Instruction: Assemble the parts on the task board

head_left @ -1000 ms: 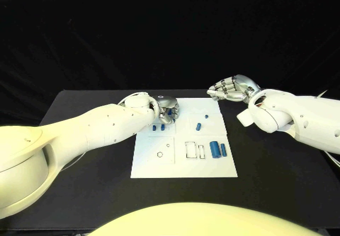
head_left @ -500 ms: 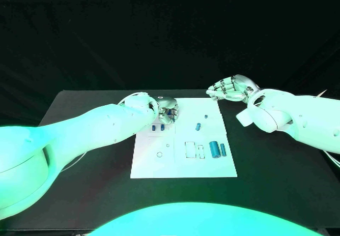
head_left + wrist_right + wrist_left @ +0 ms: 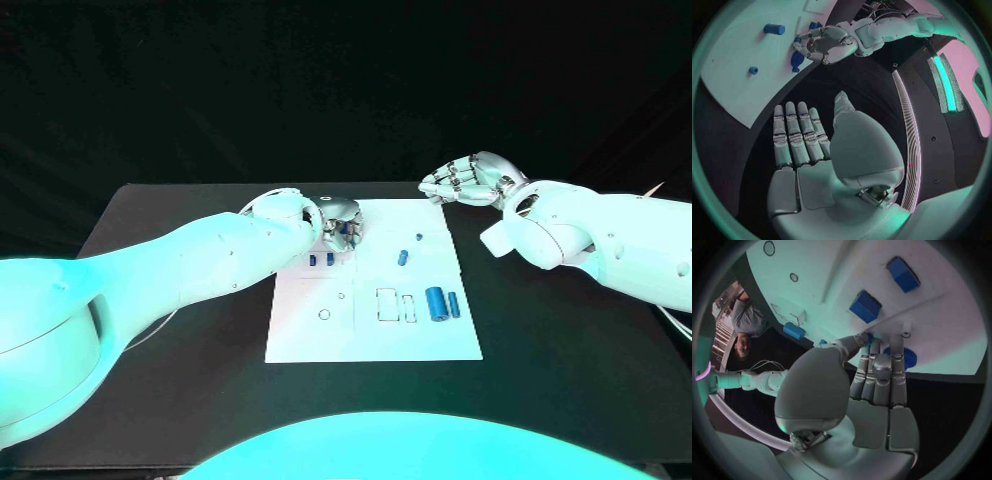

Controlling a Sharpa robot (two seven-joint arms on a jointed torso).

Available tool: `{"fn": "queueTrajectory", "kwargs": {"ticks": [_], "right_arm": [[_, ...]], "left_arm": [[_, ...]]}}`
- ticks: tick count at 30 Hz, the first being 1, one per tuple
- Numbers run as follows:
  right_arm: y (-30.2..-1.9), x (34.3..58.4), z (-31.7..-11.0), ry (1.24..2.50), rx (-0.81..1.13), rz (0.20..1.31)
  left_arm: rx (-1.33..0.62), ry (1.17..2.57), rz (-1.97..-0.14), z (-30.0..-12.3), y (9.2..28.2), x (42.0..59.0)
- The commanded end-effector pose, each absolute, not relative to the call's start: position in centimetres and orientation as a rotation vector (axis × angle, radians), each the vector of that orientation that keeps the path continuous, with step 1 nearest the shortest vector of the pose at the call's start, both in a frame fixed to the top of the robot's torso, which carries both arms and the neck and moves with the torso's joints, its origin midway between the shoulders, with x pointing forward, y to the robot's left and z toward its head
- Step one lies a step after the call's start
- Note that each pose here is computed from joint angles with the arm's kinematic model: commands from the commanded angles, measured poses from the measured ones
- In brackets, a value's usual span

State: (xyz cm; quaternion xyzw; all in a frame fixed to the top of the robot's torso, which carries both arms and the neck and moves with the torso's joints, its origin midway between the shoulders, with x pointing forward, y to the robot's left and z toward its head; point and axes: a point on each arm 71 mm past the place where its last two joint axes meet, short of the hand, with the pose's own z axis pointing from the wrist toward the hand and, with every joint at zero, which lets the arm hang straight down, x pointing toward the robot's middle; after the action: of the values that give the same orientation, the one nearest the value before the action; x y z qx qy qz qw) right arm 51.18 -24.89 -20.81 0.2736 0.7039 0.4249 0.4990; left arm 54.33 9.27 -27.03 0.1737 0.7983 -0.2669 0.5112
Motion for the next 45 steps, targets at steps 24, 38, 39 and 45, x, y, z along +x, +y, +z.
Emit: {"fn": "queueTrajectory", "kwargs": {"ticks": [24, 38, 39, 45], "right_arm": [[-25.1, 51.1, -20.8, 1.701, 0.660, 1.032], [-25.5, 51.0, -20.7, 1.699, 0.664, 1.027], [-25.5, 51.0, -20.7, 1.699, 0.664, 1.027], [-25.5, 51.0, -20.7, 1.698, 0.665, 1.026]], "left_arm": [[0.303, 1.873, -0.728, -25.8, 11.4, 53.8], [0.225, 1.896, -0.727, -23.7, 15.0, 53.7], [0.223, 1.900, -0.722, -23.7, 15.2, 53.8], [0.223, 1.915, -0.696, -23.8, 16.0, 54.0]]}}
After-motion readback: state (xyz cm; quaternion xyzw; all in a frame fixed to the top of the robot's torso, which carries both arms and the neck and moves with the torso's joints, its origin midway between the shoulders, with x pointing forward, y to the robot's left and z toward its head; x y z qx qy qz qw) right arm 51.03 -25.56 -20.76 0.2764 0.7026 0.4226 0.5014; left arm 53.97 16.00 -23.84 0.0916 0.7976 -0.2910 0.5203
